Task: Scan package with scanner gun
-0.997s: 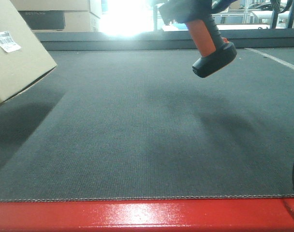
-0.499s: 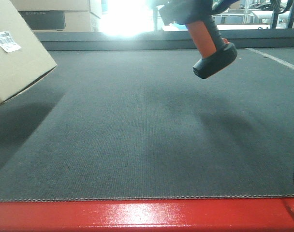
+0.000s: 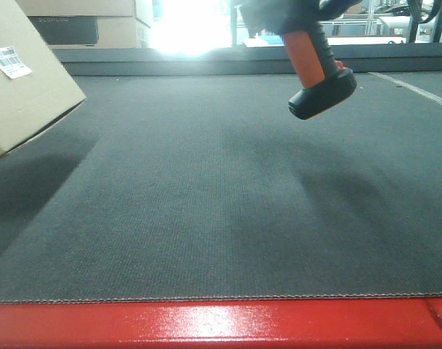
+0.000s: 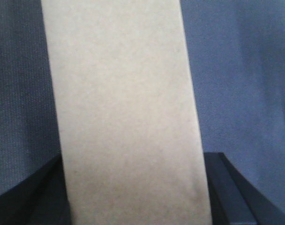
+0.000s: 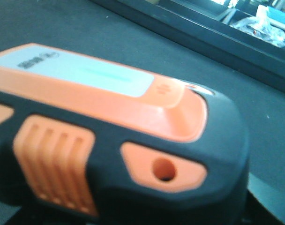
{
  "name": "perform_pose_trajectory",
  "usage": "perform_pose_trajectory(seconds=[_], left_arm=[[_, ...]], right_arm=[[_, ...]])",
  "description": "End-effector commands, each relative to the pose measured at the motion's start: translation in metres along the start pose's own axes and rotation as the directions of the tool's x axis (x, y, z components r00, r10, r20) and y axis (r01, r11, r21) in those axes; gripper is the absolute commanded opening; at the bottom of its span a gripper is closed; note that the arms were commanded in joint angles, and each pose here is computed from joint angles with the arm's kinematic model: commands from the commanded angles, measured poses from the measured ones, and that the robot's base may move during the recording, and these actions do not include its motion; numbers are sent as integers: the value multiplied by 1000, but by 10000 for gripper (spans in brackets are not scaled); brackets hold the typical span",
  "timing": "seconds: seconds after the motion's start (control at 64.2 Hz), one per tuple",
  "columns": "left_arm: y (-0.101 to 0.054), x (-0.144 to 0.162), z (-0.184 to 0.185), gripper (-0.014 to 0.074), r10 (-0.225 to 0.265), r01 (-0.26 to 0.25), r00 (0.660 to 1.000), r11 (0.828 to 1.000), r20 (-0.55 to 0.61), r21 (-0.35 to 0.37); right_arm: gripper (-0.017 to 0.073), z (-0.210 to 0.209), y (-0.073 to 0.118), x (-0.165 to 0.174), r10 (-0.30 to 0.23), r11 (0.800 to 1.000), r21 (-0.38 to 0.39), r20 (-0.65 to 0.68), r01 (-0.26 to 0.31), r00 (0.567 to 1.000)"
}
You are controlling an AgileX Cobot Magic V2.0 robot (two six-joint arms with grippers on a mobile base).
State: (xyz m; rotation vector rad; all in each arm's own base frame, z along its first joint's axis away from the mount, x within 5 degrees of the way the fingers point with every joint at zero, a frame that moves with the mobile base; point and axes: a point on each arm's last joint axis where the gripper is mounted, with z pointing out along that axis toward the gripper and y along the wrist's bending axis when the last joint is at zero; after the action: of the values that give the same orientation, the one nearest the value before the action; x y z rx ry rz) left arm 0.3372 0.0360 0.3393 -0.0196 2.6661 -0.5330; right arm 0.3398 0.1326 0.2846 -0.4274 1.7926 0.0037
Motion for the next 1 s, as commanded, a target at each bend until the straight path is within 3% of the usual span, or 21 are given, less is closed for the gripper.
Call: perform_pose_trajectory(seconds=[0.0, 0.094, 0.234, 0.312, 0.561, 0.748, 0.81, 0.982], left_arm=[[-6, 0, -5, -111, -4, 4, 1000, 1000, 21, 24], [-6, 0, -5, -111, -5, 5, 1000, 1000, 21, 26], [-7, 0, -5, -111, -6, 5, 1000, 1000, 22, 27], [-7, 0, -5, -111, -6, 5, 1000, 1000, 22, 27], [-7, 0, -5, -111, -6, 6, 1000, 1000, 22, 29], [-7, 0, -5, -111, -8, 7, 1000, 999, 23, 32], [-7, 0, -5, -111, -8, 8, 1000, 999, 24, 34], [-7, 0, -5, -111, -8, 8, 1000, 999, 24, 34]], right_arm=[[-153, -9, -14, -21, 100, 990, 88, 95, -108, 990], [-153, -9, -16, -25, 185, 976, 96, 100, -195, 978], [-153, -9, -18, -28, 342, 930, 92, 127, -355, 931], [-153, -9, -19, -28, 392, 909, 94, 144, -406, 909], [-155, -11, -25, -18, 376, 895, 175, 201, -411, 904], [-155, -7, -13, -2, 327, 931, 86, 228, -354, 917], [-155, -2, -9, 5, 343, 929, 59, 240, -366, 908], [-155, 12, -5, 20, 328, 932, 77, 245, -355, 913]])
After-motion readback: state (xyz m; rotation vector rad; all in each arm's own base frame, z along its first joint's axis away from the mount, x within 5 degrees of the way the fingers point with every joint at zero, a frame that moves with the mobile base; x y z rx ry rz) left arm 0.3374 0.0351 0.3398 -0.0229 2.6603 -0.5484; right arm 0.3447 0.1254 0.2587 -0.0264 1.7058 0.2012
